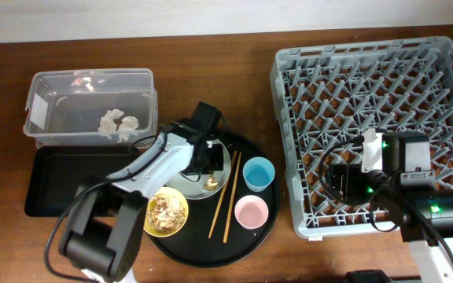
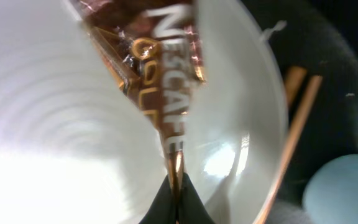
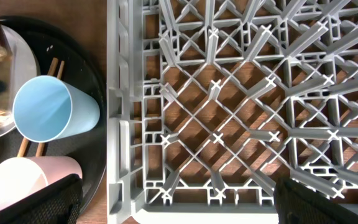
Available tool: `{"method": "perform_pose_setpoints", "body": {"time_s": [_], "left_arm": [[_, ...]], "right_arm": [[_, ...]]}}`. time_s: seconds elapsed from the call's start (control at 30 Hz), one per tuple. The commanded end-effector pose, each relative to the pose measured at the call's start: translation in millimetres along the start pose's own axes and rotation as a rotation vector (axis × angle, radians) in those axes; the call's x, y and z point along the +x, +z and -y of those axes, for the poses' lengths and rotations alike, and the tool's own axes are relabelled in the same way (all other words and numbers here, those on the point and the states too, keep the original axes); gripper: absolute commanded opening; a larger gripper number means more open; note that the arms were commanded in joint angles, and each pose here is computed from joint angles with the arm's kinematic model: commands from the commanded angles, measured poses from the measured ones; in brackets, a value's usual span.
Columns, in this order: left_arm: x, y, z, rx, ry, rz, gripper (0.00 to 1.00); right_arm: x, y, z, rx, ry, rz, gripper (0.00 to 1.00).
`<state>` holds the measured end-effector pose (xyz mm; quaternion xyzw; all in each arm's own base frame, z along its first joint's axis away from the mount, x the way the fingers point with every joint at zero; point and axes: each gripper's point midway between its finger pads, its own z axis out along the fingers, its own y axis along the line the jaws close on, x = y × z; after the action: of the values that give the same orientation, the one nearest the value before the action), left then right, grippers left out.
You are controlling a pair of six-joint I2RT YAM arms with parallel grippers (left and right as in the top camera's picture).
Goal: Sort waste into correct bins and load items into the dishwasher rack
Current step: 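Carry the Nescafé Gold wrapper left and drop it into the clear bin, then grasp the yellow bowl of food scraps with the left gripper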
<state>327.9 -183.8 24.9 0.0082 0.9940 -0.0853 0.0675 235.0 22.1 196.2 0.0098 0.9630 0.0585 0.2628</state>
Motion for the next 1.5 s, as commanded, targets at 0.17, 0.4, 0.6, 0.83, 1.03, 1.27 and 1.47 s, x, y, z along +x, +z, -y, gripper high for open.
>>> {"method": "perform_pose_setpoints", "body": {"time_s": [0.17,0.4,0.6,0.83,1.03,1.27,1.47], "left_arm": [[-99.1,-163.2,-94.4,-0.058,-0.25,0.525,0.0],[-130.1,-170.1,-197.0,-0.132,-0.471,0.629,0.45],[-129.2,-178.5,-182.6,-0.024,-0.402,0.615,0.6],[-24.2,-142.7,-94.2,0.029,-0.251,0.178,0.58],[48.7,-103.2,-55.6,-0.078,-0.054,-0.039,0.59],[111.6,-43.7,-56.3,-0.122,-0.033,-0.161,0.59],[110.2,-22.5,-55.9,-0.091,-0.026,-0.111,0.51]], "right_arm": [[-6.3,-5.6,-0.7,-0.004,0.001,0.023,0.99],[-6.3,-5.6,-0.7,-0.004,0.001,0.023,0.99],[-6.3,-5.6,-0.7,-0.004,0.001,0.023,0.99],[-6.2,-5.6,-0.7,-0.004,0.001,0.022,0.99],[-5.2,-5.6,-0.7,-0.004,0.002,0.018,0.99],[-5.2,-5.6,-0.7,-0.004,0.002,0.018,0.99],[-5.2,-5.6,-0.7,-0.004,0.002,0.018,0.99]]}}
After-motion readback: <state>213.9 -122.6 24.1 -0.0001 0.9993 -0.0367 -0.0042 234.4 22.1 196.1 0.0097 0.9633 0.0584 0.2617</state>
